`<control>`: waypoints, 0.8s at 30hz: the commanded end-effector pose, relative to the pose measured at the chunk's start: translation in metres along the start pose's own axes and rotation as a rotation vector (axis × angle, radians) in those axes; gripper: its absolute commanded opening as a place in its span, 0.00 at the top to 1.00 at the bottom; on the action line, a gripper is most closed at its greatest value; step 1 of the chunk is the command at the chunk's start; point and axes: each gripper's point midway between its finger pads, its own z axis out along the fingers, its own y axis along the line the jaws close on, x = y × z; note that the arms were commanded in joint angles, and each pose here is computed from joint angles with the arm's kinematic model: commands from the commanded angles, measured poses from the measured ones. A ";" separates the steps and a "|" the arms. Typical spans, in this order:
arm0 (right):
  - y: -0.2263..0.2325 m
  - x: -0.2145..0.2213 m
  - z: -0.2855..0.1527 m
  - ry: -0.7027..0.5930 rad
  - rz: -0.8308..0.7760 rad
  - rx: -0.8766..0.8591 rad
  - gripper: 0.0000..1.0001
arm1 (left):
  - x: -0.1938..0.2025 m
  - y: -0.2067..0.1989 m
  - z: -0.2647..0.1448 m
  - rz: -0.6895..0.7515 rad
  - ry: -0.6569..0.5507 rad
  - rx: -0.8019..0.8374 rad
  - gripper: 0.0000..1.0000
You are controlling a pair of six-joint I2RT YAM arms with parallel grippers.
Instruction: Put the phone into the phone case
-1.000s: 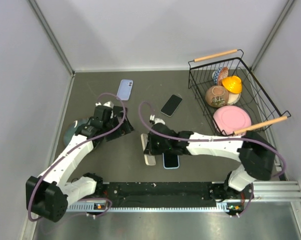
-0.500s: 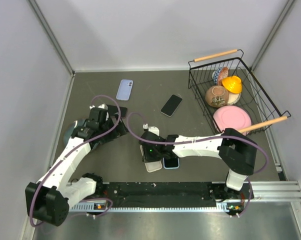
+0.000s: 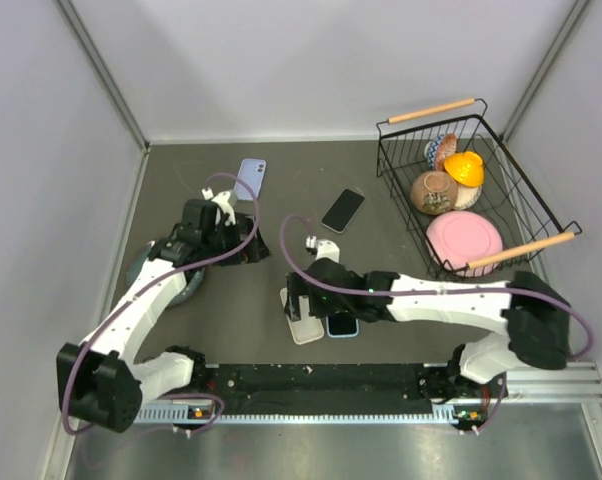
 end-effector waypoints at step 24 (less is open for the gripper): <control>-0.029 -0.062 -0.171 -0.492 -0.142 -0.258 0.01 | -0.156 -0.136 0.166 0.473 -0.117 0.008 0.01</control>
